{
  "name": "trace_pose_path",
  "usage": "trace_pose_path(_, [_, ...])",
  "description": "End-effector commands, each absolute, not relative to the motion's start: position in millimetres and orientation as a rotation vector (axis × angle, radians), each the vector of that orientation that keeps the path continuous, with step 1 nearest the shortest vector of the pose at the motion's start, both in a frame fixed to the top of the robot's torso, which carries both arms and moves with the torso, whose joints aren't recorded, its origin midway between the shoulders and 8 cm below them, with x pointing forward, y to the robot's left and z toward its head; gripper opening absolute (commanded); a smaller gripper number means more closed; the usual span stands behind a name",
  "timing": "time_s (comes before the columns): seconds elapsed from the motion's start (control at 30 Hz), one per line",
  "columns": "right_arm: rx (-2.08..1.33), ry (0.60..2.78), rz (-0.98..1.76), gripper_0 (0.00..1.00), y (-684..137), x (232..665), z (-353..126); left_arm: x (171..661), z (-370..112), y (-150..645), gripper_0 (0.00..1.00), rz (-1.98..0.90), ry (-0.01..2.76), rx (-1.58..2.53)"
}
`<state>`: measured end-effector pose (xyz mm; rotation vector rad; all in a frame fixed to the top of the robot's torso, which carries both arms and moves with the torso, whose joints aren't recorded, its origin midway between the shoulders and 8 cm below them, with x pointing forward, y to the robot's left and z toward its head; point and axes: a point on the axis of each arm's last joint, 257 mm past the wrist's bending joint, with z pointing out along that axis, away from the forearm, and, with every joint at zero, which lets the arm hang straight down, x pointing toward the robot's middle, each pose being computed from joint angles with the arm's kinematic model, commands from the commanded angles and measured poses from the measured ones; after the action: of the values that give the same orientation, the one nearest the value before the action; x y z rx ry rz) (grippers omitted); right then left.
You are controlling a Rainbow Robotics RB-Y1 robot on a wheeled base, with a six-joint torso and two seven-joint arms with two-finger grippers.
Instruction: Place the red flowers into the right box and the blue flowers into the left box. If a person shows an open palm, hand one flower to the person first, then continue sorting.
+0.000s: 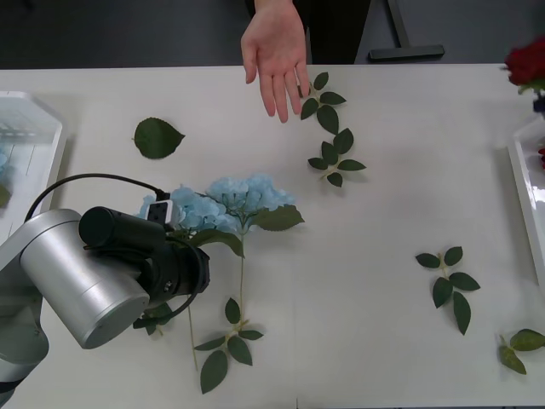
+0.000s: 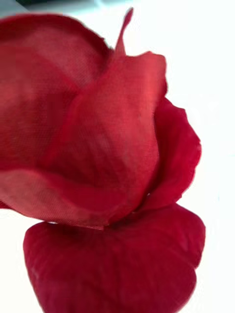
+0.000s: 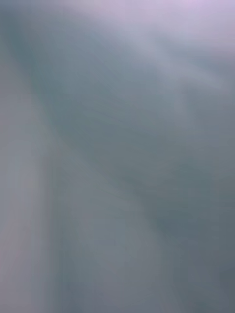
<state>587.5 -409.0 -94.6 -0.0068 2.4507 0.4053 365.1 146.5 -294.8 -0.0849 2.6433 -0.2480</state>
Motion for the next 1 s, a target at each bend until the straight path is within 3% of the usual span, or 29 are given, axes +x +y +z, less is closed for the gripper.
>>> trace_pose_path(0.03, [-0.116, 2.115, 0.697, 0.0, -319, 629, 5, 378, -275, 155, 0.0, -0.226, 2.591, -0.103])
trace_pose_path(0.23, [-0.161, 1.777, 1.0, 0.0, -229, 639, 107, 378, -276, 155, 0.0, -0.225, 2.593, -0.104])
trace_pose_path(0.4, [-0.312, 1.575, 1.059, 0.0, -164, 631, 173, 378, -276, 155, 0.0, -0.225, 2.593, -0.104])
trace_pose_path(0.7, [-0.498, 1.303, 0.995, 0.0, -70, 620, 247, 378, -276, 155, 0.0, -0.225, 2.593, -0.104])
trace_pose_path(1.0, [-0.5, 1.182, 0.976, 0.0, -34, 617, 270, 378, -276, 155, 0.0, -0.225, 2.593, -0.104])
